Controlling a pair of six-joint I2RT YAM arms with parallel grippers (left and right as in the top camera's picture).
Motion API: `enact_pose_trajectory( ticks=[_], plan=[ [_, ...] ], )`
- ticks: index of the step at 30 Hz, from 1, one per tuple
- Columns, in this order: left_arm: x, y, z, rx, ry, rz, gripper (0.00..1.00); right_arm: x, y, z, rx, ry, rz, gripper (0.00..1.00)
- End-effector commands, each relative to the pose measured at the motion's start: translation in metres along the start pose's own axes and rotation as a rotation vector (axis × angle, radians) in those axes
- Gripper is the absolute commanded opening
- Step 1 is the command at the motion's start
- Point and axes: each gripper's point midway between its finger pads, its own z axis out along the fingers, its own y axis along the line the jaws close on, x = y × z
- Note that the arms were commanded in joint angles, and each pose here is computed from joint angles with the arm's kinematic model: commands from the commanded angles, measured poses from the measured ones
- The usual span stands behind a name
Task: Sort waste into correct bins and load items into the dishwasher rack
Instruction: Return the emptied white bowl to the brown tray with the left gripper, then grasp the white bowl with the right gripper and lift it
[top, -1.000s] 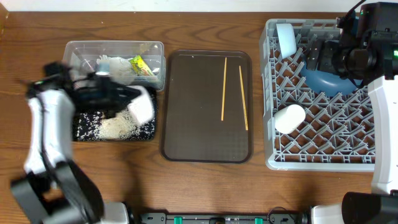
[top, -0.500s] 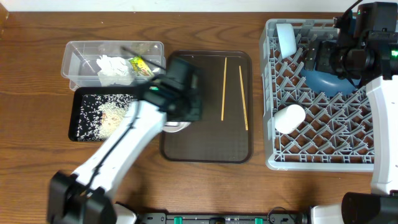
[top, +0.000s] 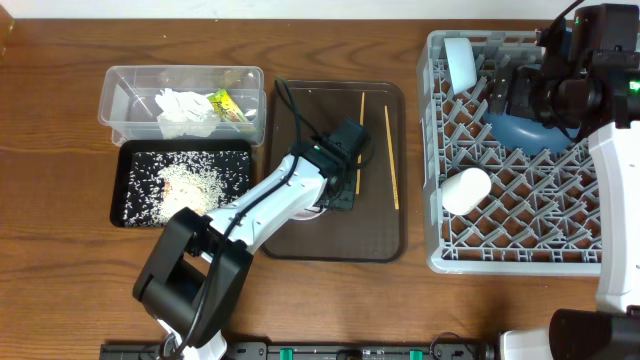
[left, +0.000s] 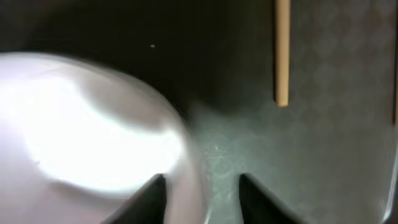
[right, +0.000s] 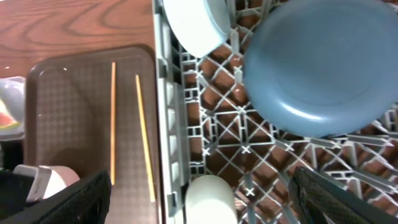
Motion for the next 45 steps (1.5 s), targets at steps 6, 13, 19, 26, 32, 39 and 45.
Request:
enact_pose_trajectory(
  ticks=[6,13,19,26,32,39,45],
  plan=[
    [-0.044,0.020,-0.075,0.036,-0.160,-0.122,0.53,0.008,0.049,0.012,-0.138,0.010,-0.057,0.87],
    [-0.053,0.100,-0.182,0.047,-0.365,-0.334,0.79,0.038,0.116,0.048,-0.256,0.036,-0.146,0.84],
    [-0.030,0.184,-0.222,-0.032,-0.436,-0.552,0.82,0.088,0.183,0.086,-0.341,0.101,-0.223,0.79],
    [-0.014,0.217,-0.208,-0.107,-0.356,-0.527,0.82,0.145,0.221,0.139,-0.263,0.198,-0.299,0.66],
    [-0.015,0.219,-0.190,-0.128,-0.287,-0.436,0.82,0.183,0.214,0.180,-0.169,0.303,-0.327,0.49],
    [-0.017,0.222,-0.171,-0.135,-0.226,-0.437,0.82,0.213,0.208,0.206,-0.147,0.406,-0.336,0.35],
    [-0.017,0.223,-0.162,-0.137,-0.195,-0.439,0.88,0.215,0.209,0.209,-0.147,0.407,-0.343,0.16]
  ],
)
